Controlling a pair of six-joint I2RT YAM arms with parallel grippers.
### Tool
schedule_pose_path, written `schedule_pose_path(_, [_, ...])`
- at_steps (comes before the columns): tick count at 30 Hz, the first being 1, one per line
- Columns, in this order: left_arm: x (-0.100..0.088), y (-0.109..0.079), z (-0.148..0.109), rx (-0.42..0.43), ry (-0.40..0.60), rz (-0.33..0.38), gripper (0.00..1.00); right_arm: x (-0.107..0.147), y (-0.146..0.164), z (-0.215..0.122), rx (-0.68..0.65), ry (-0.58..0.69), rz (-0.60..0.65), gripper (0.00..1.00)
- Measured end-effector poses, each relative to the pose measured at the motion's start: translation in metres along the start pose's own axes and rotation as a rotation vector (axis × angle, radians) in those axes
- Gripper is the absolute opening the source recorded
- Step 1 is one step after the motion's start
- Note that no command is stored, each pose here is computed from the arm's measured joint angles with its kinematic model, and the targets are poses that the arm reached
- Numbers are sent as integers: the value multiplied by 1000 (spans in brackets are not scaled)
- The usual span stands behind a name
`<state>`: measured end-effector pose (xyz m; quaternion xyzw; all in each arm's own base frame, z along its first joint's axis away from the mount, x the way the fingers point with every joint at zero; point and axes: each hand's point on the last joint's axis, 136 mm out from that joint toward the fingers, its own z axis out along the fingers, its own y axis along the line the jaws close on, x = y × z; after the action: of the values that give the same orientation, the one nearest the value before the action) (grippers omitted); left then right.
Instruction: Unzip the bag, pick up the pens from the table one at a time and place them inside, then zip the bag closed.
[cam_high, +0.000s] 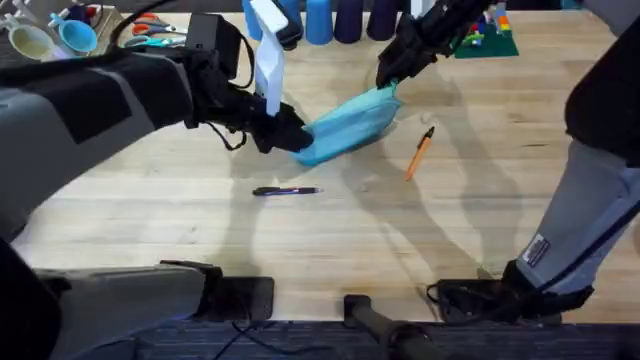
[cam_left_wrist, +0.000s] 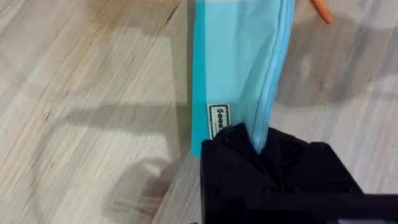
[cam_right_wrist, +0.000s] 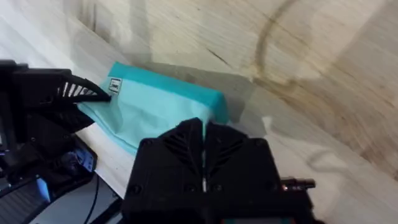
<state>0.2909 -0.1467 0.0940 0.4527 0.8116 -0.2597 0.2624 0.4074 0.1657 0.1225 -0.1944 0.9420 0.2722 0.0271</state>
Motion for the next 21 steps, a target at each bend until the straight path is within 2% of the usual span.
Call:
schedule_pose_path(10, [0,0,0,0,0,0,42,-3,7,-13,2,-8,-4,32])
schedule_pose_path(21, [0,2,0,-13,6,5,42,-21,22,-43,-1,-83,-42,31])
